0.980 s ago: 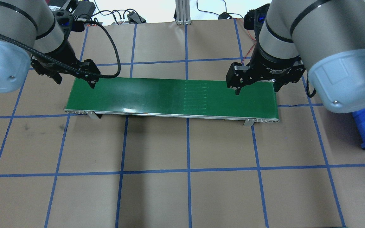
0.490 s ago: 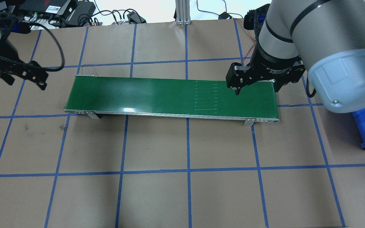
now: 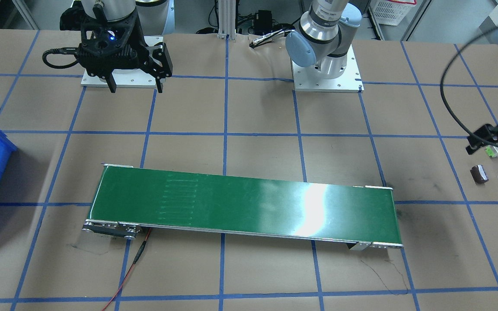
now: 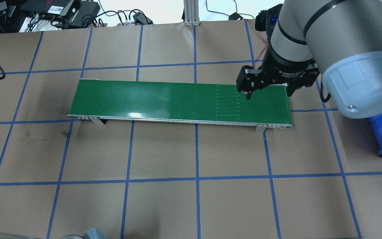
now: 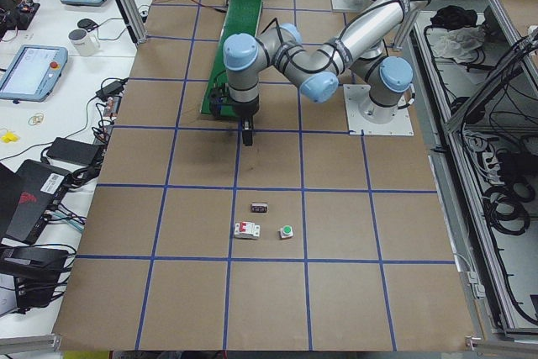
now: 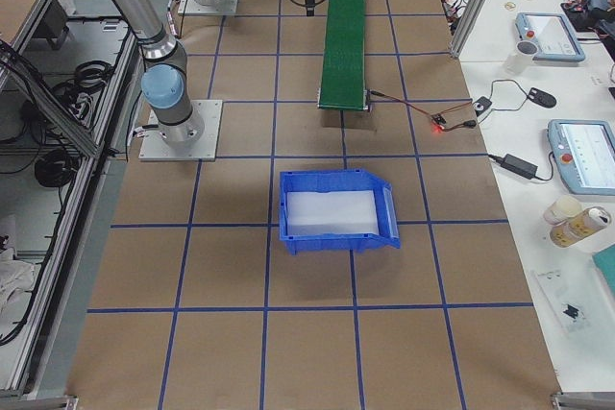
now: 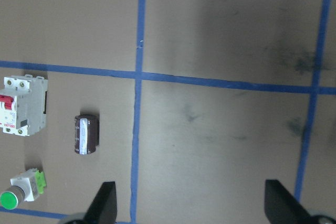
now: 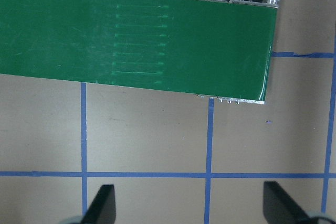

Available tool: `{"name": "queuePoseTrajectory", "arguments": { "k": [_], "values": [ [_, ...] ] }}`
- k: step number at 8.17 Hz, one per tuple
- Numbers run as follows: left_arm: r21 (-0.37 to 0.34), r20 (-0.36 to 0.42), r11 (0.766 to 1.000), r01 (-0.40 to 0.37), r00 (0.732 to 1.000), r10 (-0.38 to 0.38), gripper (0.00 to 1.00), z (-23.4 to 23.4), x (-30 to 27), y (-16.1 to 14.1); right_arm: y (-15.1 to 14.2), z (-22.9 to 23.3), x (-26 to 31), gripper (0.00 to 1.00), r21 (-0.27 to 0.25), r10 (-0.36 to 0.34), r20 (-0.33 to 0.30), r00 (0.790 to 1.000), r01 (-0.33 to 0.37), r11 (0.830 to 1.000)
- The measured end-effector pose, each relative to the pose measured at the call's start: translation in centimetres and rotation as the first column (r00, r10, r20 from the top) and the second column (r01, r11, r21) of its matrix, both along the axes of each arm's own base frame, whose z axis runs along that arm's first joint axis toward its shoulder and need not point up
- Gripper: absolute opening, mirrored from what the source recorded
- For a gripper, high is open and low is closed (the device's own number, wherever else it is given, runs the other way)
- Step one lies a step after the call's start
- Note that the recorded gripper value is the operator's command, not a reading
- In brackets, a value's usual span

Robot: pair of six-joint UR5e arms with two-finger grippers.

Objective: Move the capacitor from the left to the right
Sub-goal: 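Move the left gripper off the belt toward the brown capacitor beside it, then lower the left gripper and grasp the brown capacitor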

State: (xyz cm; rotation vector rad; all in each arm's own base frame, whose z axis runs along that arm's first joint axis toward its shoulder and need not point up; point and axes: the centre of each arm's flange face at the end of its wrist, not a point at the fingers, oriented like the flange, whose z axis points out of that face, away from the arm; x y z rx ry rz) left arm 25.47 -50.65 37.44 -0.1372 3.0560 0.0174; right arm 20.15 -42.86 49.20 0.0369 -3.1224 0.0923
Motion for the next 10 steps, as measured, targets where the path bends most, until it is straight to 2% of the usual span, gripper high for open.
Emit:
{"name": "queuePoseTrajectory", "arguments": {
  "k": [2,5,10],
  "values": [
    [0.014,-0.011,0.999,-0.043,0.999,0.043,1.00,-4.5,5.6,0.3,0.0,0.0,0.0,1.00,0.000,0.000,0.000,1.000,0.000,1.000],
    [0.064,-0.060,0.994,-0.086,0.994,0.090,1.00,-10.3,9.9,1.1,0.0,0.0,0.0,1.00,0.000,0.000,0.000,1.000,0.000,1.000],
    [0.093,-0.080,0.994,-0.059,0.995,0.066,1.00,-15.1,13.0,1.8,0.0,0.0,0.0,1.00,0.000,0.000,0.000,1.000,0.000,1.000]
  ]
}}
